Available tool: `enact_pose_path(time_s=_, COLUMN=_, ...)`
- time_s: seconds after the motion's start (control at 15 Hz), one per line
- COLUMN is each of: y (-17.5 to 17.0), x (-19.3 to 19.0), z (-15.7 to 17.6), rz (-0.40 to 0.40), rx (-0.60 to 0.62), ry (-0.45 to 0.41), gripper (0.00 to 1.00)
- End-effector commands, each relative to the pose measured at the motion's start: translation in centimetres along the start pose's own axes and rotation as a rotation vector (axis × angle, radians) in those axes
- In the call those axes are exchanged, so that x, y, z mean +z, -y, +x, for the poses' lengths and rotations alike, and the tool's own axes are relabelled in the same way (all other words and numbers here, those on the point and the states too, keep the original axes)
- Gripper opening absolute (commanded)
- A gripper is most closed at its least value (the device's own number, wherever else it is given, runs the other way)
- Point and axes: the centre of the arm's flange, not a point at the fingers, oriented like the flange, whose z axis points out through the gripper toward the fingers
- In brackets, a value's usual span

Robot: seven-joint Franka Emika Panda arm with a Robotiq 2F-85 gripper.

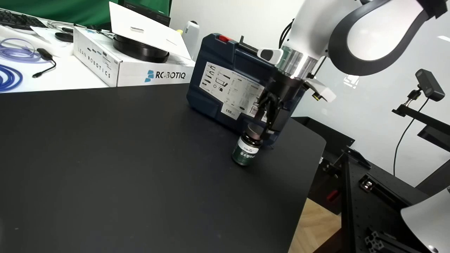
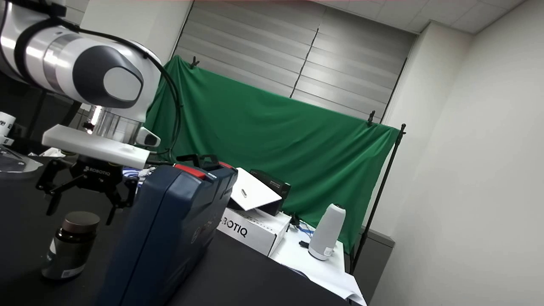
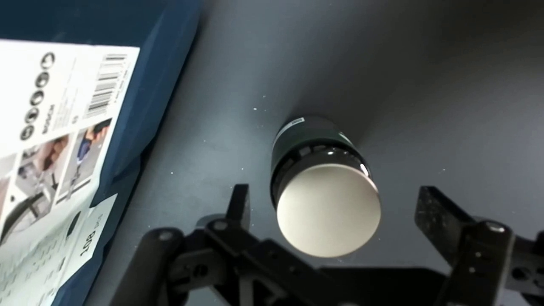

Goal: Move the bottle to the right

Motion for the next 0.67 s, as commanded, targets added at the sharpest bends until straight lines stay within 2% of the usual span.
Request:
enact_pose_path(time_s=0.0, y=0.07, x=2.32, z=-0.19, rz=0.009, rx=0.011, ry=0.011, gripper=1.00)
enact_pose_path(time_s=0.27, y=0.24, x=3.01, z=-0.21, rz=0.014, rx=0.004, ry=0.018, gripper=1.00)
enact_pose_path(time_s=0.33, y=0.25, x=3.08, z=-0.25, rz=0.012, rx=0.004, ry=0.012, gripper=0.75)
enact_pose_path(time_s=0.4, y=0.24, x=3.08, z=-0.21, rz=0.009, rx=0.005, ry=0.010, gripper=0.75)
enact_pose_path(time_s=0.6, y=0.17, x=2.87, z=-0.18, rz=0.008, rx=0.009, ry=0.002, gripper=0.53)
